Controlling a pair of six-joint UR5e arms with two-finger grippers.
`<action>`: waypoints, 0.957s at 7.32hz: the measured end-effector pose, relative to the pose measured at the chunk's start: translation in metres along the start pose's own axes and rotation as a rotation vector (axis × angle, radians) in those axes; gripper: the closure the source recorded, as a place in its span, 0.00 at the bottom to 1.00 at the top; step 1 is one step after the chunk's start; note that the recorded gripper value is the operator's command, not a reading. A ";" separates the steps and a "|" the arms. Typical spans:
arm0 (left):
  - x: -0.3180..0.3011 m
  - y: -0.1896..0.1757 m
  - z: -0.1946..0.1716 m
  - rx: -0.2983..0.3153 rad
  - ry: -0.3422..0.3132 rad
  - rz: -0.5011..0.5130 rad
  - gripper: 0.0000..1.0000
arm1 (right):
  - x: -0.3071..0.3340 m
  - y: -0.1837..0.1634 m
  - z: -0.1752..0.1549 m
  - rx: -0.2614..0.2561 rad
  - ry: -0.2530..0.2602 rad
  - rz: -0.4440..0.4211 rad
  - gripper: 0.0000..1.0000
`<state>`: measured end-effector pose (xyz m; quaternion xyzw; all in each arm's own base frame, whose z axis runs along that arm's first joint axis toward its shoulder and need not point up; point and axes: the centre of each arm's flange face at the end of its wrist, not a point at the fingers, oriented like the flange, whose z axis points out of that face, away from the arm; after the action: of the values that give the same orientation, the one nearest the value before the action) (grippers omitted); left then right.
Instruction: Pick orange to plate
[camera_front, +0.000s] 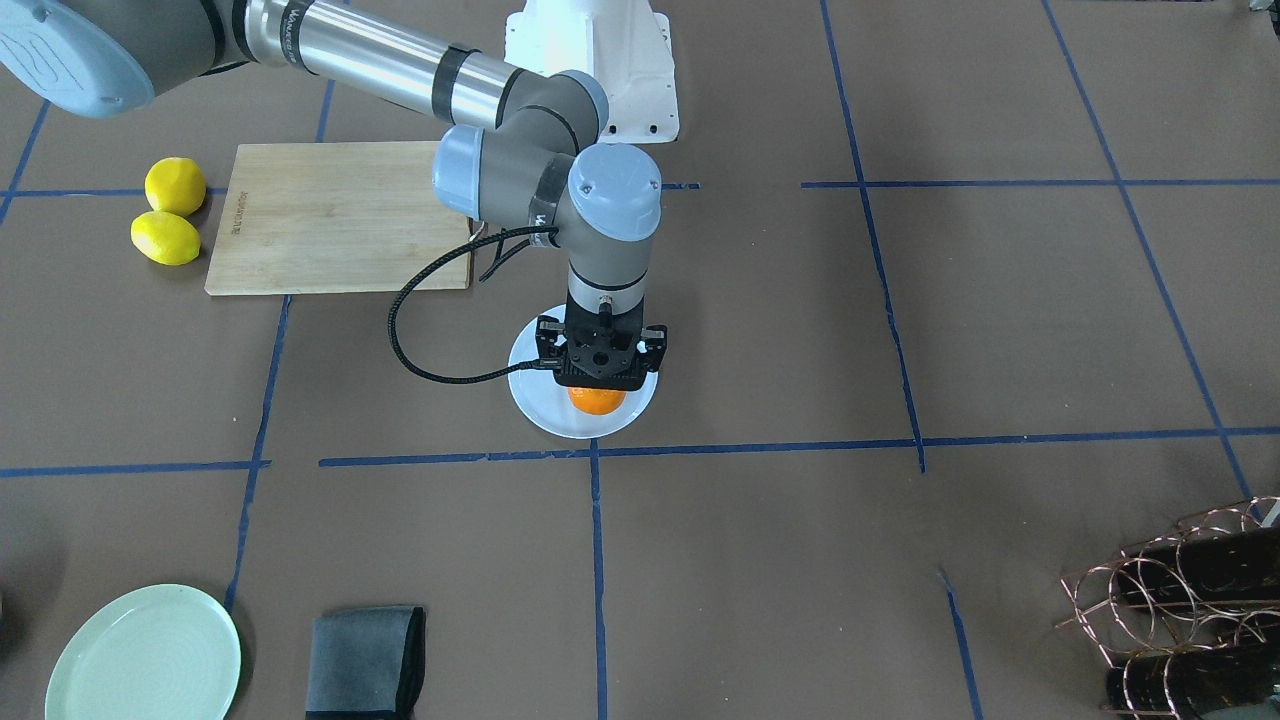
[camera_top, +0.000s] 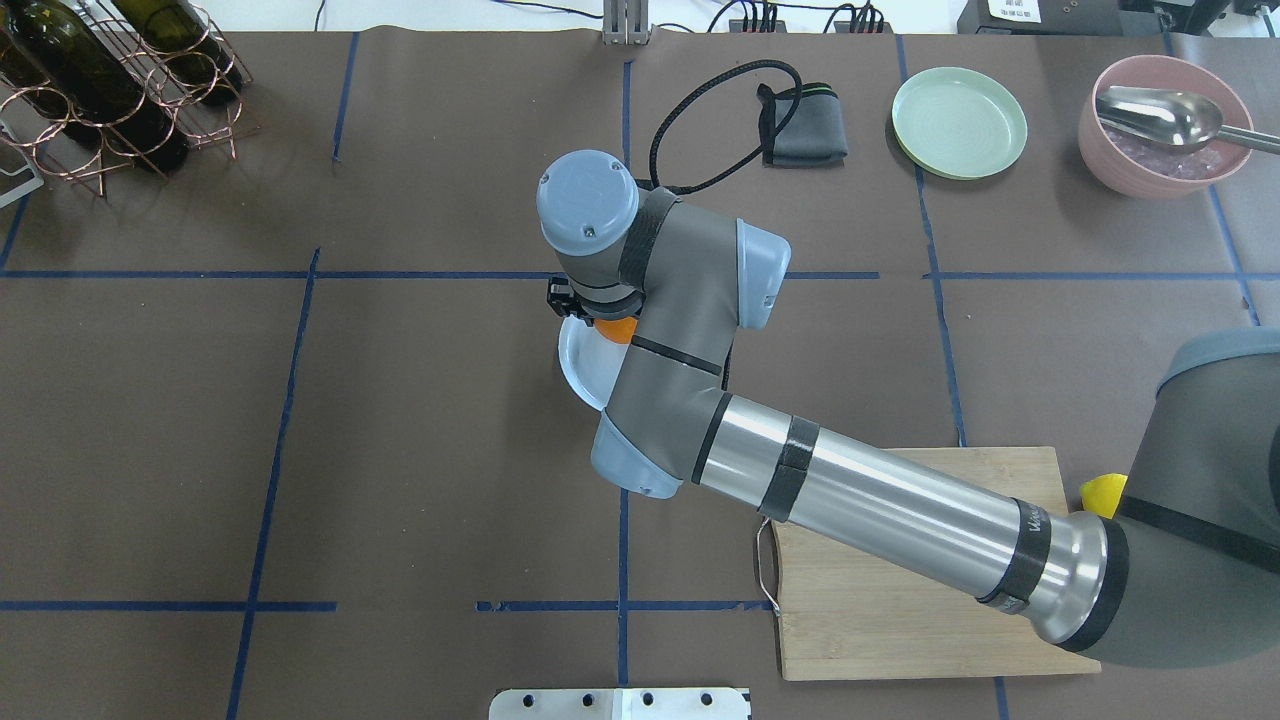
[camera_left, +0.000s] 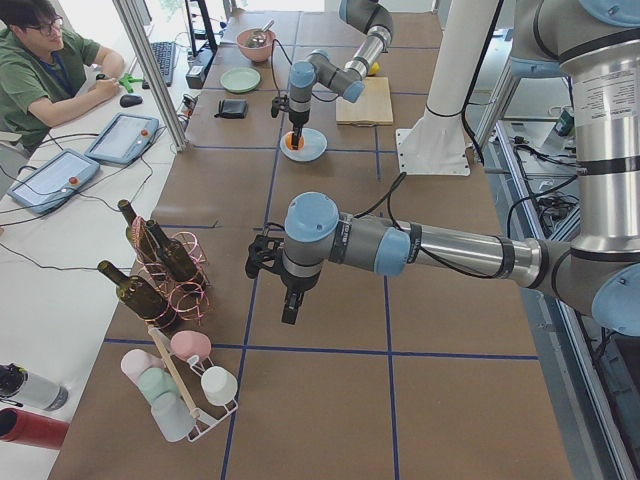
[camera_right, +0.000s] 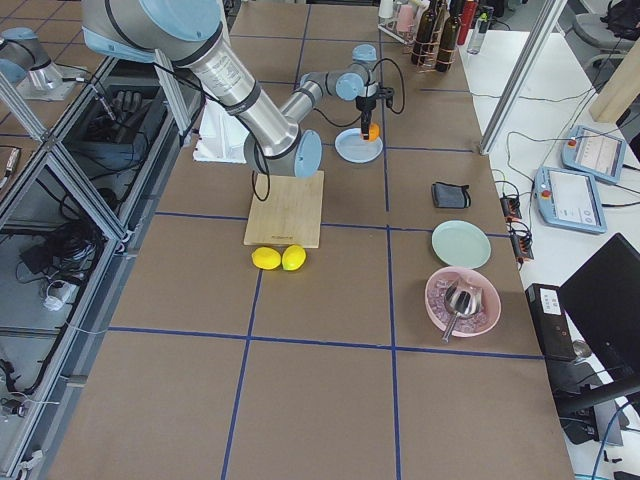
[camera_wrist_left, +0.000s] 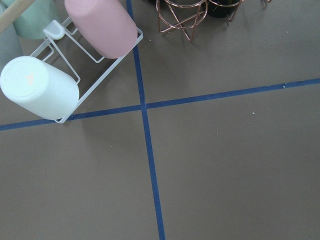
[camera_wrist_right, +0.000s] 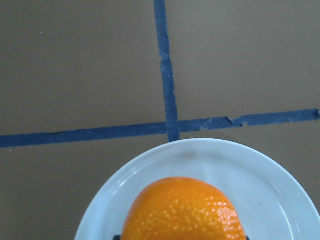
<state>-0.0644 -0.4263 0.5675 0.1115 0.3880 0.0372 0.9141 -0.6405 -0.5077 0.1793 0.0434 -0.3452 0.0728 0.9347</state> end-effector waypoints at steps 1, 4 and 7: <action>0.000 0.000 0.000 0.000 0.000 0.000 0.00 | 0.002 0.002 0.002 -0.002 0.001 0.000 0.00; -0.002 0.000 0.002 -0.004 0.000 -0.003 0.00 | 0.005 0.006 -0.011 -0.001 -0.030 -0.007 0.00; -0.010 0.005 0.011 -0.025 -0.001 -0.021 0.00 | 0.069 -0.044 -0.105 -0.044 -0.146 -0.018 0.00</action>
<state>-0.0630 -0.4251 0.5828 0.0960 0.3882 0.0323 0.9160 -0.5141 -0.5294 0.1432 0.0309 -0.4135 0.0536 0.9084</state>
